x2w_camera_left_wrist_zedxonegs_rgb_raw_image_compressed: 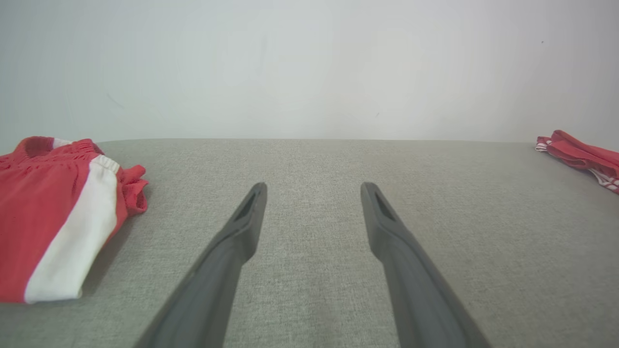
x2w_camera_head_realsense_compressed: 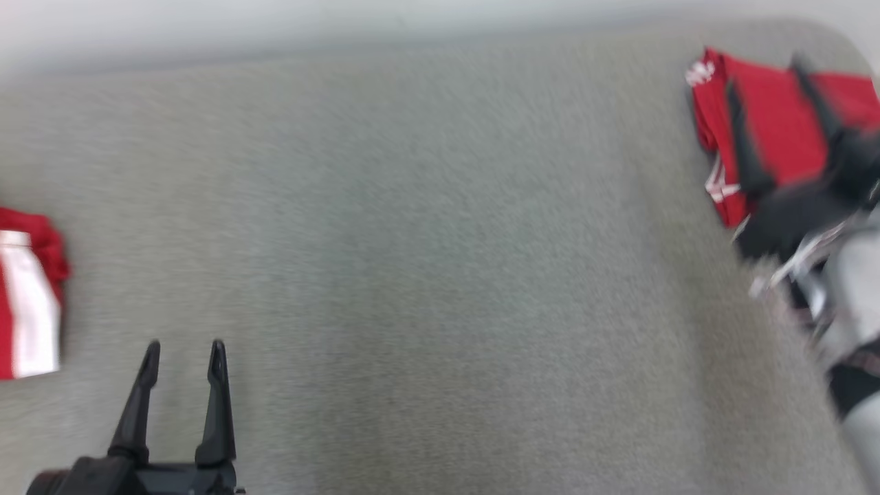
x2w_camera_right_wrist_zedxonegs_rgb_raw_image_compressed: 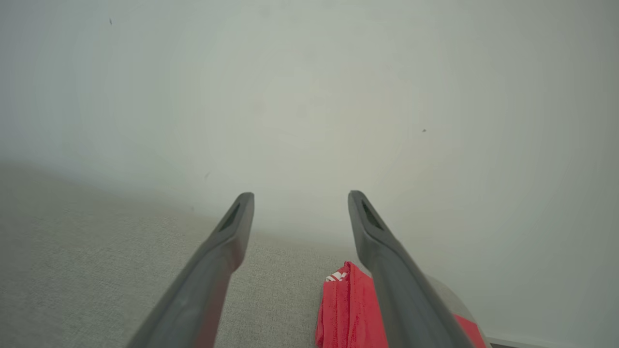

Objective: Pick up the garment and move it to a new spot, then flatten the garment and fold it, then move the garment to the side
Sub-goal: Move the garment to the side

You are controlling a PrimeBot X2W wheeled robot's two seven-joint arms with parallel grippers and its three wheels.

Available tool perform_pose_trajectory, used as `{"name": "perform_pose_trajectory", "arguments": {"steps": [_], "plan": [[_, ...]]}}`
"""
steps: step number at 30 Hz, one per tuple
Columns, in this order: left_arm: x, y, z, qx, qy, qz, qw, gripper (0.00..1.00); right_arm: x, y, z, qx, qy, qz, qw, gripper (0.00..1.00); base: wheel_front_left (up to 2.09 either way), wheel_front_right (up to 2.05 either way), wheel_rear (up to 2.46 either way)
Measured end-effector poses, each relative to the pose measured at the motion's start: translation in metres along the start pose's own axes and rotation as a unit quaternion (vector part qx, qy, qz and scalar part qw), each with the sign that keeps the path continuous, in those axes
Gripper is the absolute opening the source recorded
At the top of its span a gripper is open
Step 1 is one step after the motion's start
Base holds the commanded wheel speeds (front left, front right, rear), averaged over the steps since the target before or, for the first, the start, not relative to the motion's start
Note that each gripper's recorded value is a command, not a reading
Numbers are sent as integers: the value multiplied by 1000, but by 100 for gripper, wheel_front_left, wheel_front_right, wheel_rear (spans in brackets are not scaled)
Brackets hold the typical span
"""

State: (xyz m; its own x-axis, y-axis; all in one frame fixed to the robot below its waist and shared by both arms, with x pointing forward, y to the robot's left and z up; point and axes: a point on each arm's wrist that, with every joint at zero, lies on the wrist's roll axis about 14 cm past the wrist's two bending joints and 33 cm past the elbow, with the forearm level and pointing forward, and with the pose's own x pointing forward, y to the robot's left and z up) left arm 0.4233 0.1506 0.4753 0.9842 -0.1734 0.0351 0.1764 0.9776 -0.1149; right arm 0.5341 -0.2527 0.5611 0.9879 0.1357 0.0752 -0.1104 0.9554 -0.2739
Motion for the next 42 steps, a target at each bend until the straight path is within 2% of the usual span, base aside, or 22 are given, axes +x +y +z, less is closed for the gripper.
{"name": "perform_pose_trajectory", "arguments": {"steps": [7, 16, 23, 29, 42], "plan": [[-36, 22, 22, 10, -16, 44, 999, 100, -44, 60, -8, 83, -10, 24, 996, 100, 0, 0, 0], [-73, 37, 42, 16, -40, 79, 996, 100, -96, 103, -8, 156, -14, 24, 987, 100, 0, 0, 0], [-94, 37, 44, 13, -43, 88, 995, 100, -146, 115, -22, 205, 8, -7, 979, 100, 0, 0, 0], [-99, 30, 40, 8, -39, 80, 996, 100, -171, 116, -31, 217, 25, -25, 976, 100, 0, 0, 0], [-102, 24, 37, 11, -34, 70, 997, 100, -174, 121, -22, 215, 14, -21, 976, 100, 0, 0, 0]]}}
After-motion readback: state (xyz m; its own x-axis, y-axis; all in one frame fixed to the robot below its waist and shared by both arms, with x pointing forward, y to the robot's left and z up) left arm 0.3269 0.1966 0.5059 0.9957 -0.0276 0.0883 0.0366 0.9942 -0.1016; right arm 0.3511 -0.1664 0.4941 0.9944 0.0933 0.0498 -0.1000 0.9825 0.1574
